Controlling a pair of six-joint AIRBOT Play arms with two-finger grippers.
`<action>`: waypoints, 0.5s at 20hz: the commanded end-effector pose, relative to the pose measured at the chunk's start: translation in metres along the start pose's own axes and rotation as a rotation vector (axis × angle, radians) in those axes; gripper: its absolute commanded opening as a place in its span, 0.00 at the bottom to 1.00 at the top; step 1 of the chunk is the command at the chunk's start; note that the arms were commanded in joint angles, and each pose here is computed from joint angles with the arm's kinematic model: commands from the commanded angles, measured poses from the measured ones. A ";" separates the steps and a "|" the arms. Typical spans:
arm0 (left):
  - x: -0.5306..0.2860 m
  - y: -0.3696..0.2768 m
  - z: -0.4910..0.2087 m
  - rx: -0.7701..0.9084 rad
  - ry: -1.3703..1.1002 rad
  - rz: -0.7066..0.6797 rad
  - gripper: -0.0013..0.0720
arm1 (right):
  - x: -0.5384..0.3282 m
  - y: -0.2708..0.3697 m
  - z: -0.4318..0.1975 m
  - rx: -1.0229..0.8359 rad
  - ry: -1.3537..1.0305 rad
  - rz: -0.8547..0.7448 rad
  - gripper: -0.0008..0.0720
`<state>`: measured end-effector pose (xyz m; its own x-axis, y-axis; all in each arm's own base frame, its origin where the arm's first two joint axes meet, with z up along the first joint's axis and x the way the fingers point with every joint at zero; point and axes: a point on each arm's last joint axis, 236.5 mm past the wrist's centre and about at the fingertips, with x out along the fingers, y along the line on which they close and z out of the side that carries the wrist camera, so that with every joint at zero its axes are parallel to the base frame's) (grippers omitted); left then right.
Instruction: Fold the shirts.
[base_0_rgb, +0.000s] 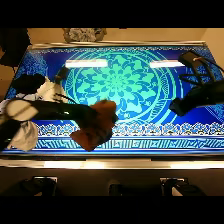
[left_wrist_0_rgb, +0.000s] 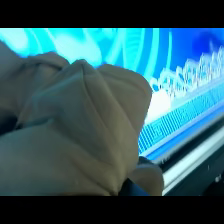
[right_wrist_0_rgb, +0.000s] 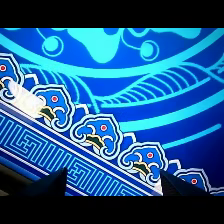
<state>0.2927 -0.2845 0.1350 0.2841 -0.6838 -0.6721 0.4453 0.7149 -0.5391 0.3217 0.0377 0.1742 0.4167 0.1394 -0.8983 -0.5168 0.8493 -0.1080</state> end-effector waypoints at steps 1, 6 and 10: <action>0.099 -0.010 -0.068 -0.001 0.244 -0.021 0.07 | -0.018 0.003 -0.032 0.016 0.095 -0.025 0.92; 0.110 0.028 -0.083 0.071 0.449 0.072 0.98 | -0.004 -0.002 -0.017 0.047 0.062 -0.020 0.92; 0.017 0.139 -0.054 -0.017 0.424 0.342 0.98 | 0.054 0.054 -0.022 0.029 0.125 0.286 0.93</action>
<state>0.3003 -0.2723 0.0221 0.0341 -0.4522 -0.8913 0.4443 0.8057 -0.3918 0.3067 0.0450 0.1421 0.2856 0.1689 -0.9433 -0.5198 0.8543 -0.0044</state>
